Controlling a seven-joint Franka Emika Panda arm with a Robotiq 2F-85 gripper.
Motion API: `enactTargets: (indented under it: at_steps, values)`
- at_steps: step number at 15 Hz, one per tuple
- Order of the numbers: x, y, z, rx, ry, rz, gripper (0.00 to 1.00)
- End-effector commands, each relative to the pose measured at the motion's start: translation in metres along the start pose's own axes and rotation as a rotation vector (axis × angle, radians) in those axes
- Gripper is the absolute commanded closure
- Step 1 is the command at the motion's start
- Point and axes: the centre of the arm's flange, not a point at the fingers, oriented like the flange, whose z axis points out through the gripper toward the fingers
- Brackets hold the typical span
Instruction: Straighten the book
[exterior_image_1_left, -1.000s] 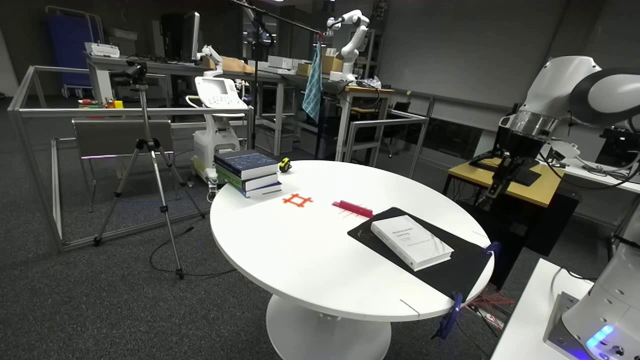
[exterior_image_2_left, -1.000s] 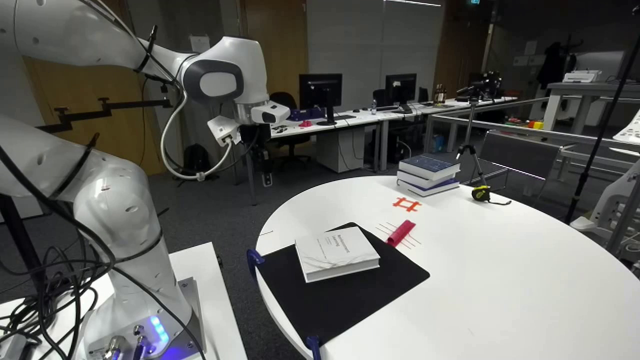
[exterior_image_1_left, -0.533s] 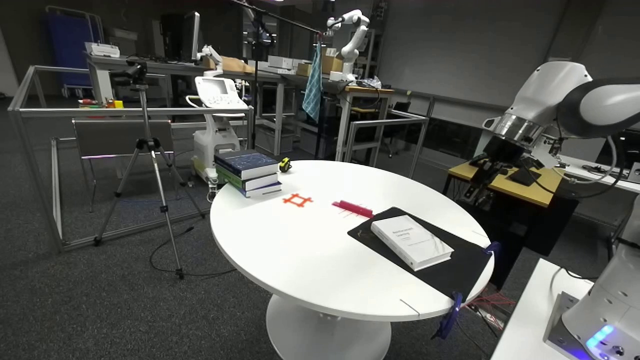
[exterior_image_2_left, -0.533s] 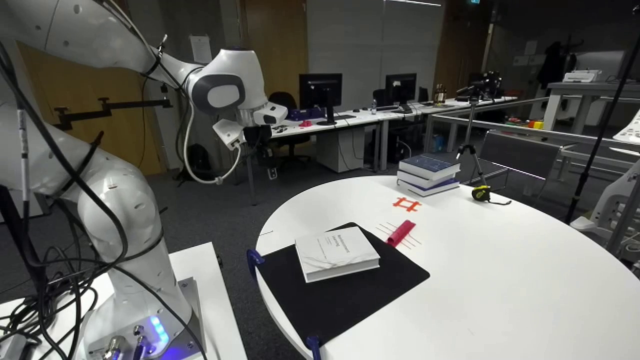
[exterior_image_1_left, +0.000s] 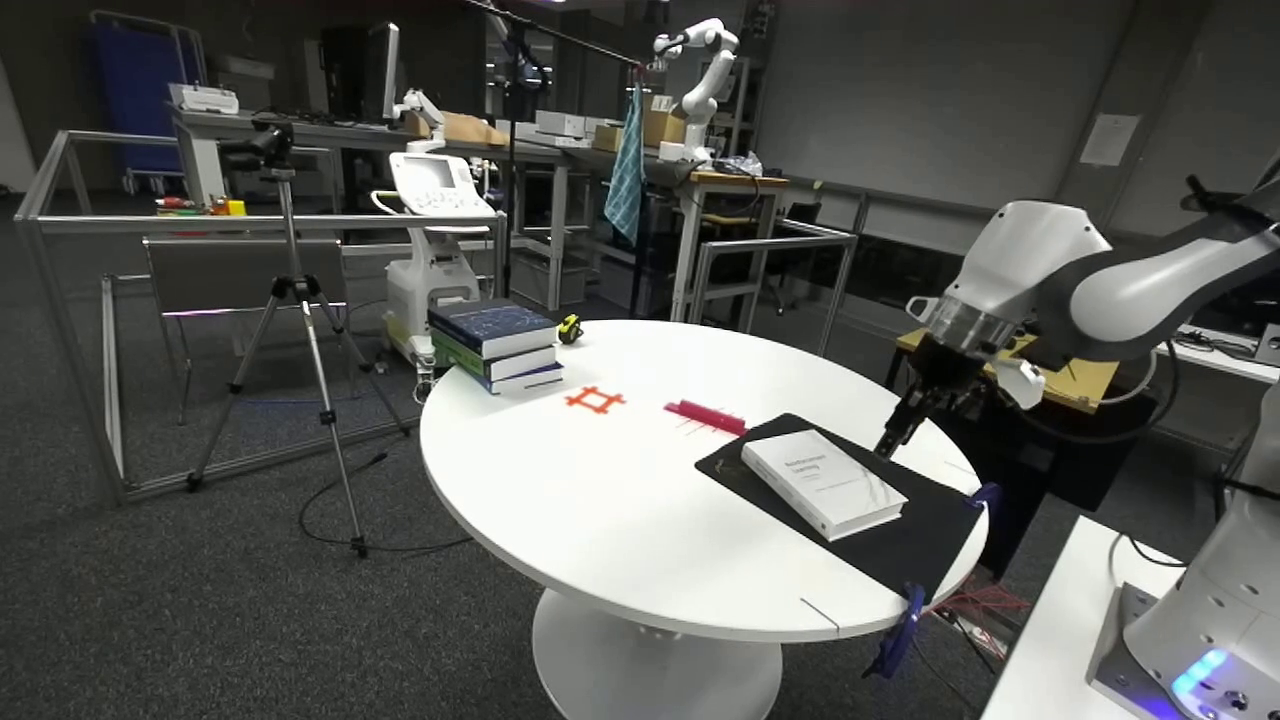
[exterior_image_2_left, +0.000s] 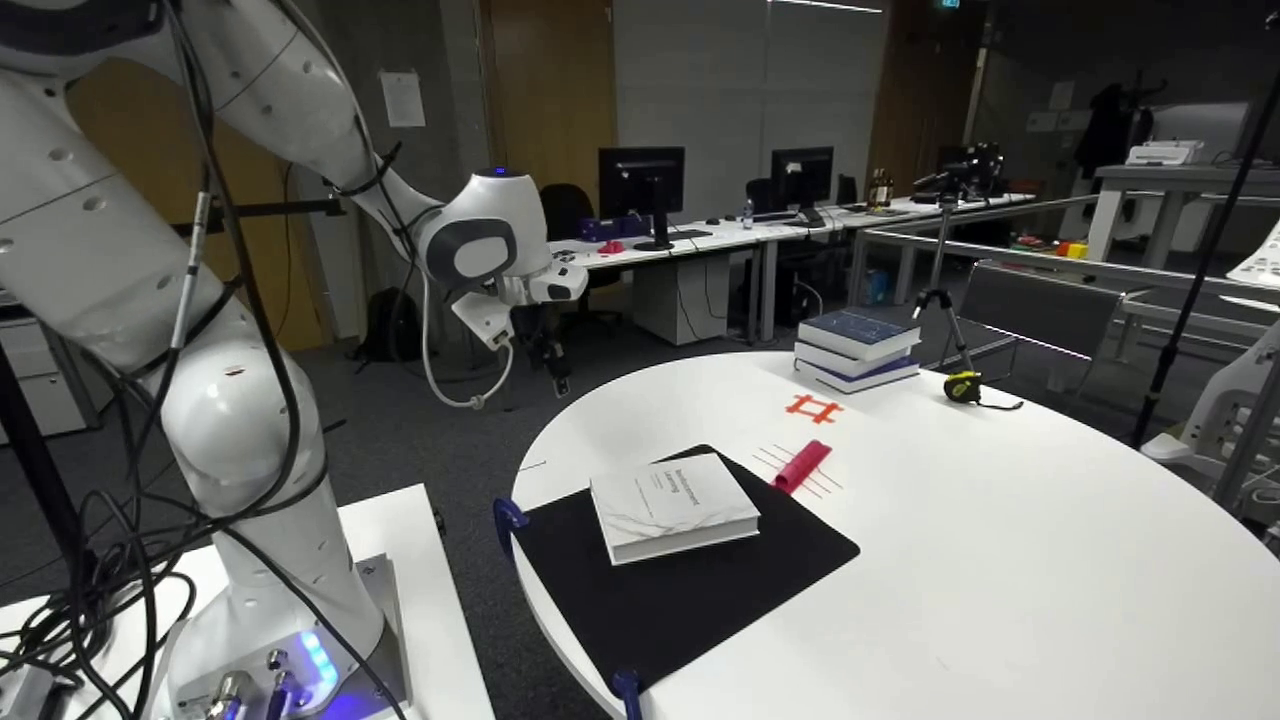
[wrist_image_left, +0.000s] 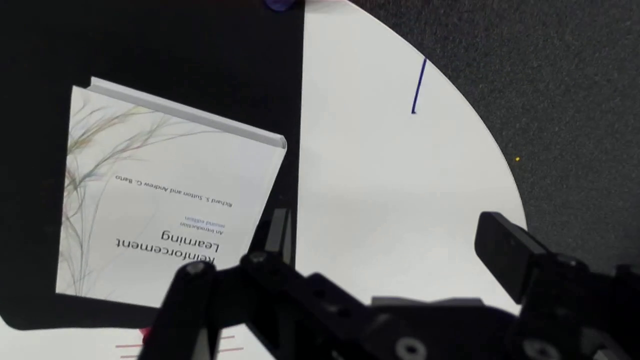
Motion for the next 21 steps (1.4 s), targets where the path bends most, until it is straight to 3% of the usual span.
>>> enactTargets:
  at_steps: [1, 6, 7, 8, 21]
  values:
    - [0.016, -0.002, 0.043, -0.013, -0.040, -0.004, 0.00]
    - [0.041, -0.007, 0.062, 0.014, -0.050, -0.002, 0.00]
    - [0.045, -0.008, 0.063, 0.017, -0.090, 0.012, 0.00]
    - [0.028, -0.006, 0.056, 0.005, -0.077, 0.013, 0.00]
    - [0.029, -0.007, 0.060, 0.006, -0.087, 0.014, 0.00]
